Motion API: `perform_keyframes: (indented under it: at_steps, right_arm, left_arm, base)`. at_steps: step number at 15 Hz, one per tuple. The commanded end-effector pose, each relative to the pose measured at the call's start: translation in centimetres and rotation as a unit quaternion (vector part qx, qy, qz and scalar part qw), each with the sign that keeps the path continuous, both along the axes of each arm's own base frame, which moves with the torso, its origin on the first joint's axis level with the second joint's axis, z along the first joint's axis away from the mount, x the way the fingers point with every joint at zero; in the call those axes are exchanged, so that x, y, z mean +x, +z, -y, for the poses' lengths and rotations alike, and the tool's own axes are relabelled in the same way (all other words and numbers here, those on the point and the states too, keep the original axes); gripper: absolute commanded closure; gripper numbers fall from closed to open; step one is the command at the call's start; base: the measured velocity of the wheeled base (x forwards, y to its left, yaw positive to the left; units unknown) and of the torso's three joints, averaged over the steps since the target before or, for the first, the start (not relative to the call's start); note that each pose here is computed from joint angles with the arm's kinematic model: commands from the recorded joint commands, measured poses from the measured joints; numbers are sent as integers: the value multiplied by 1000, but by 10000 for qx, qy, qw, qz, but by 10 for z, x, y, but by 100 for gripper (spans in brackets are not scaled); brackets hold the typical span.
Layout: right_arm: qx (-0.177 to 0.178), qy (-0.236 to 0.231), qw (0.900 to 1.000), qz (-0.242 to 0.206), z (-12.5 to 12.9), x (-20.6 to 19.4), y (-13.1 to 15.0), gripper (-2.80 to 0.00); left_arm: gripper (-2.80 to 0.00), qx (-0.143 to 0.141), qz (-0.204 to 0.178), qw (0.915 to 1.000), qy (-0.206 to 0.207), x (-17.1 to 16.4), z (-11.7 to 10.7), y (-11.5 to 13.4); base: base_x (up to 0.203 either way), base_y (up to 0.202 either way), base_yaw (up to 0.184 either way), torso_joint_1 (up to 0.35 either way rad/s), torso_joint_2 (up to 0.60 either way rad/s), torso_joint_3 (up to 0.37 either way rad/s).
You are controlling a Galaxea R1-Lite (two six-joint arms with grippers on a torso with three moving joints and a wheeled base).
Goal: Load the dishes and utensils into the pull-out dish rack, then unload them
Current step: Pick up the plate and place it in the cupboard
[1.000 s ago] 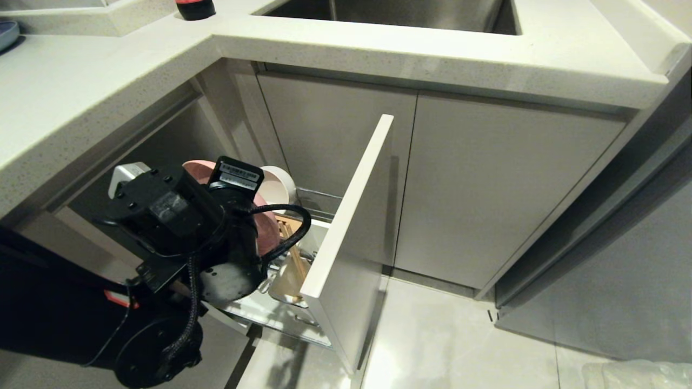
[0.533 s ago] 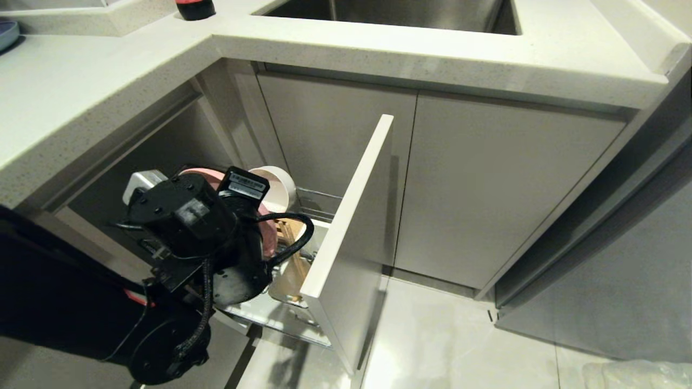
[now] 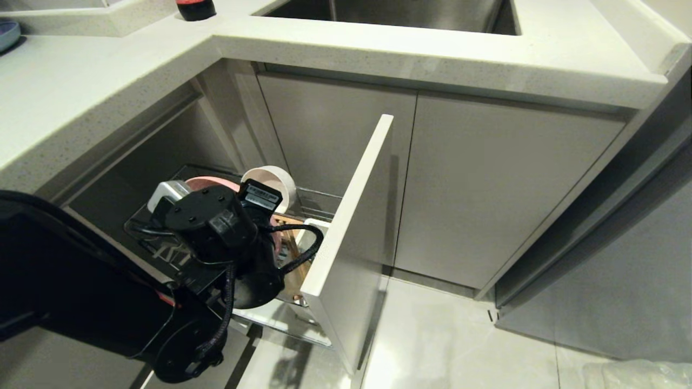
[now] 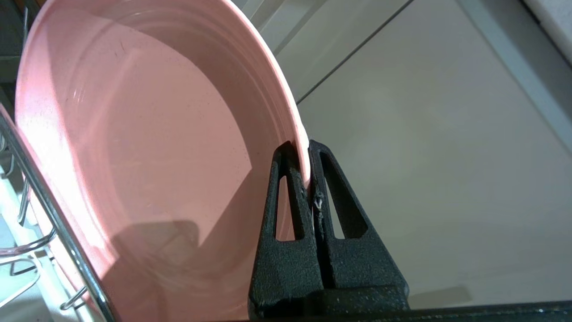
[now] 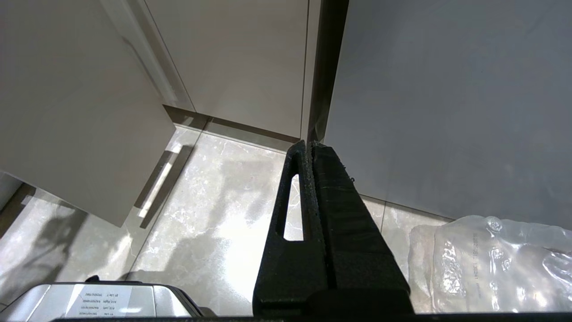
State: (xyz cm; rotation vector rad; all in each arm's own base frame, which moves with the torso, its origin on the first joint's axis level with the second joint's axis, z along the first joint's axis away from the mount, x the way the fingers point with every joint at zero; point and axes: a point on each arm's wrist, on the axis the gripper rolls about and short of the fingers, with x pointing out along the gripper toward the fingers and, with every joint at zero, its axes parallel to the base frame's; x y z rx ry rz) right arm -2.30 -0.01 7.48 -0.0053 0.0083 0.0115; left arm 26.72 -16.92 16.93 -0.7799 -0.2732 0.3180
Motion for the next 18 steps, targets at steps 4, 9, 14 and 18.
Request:
perform_keyframes:
  at_steps: [4, 9, 14, 18]
  right_arm:
    - [-4, 4, 10000, 3, 0, 0, 0, 0]
    - [-4, 4, 10000, 3, 0, 0, 0, 0]
    - [-4, 4, 10000, 3, 0, 0, 0, 0]
    - [-4, 4, 10000, 3, 0, 0, 0, 0]
  left_arm:
    - [0, 43, -93, 9999, 21, 4, 3, -9]
    - [0, 60, -126, 9999, 28, 3, 2, -11]
    - [0, 122, -232, 9997, 26, 6, 4, -20]
    - [0, 150, -278, 9995, 25, 7, 5, -24]
  base:
    - [0, 0, 0, 0, 0, 0]
    - [0, 0, 0, 0, 0, 0]
    - [0, 0, 0, 0, 0, 0]
    - [0, 0, 0, 0, 0, 0]
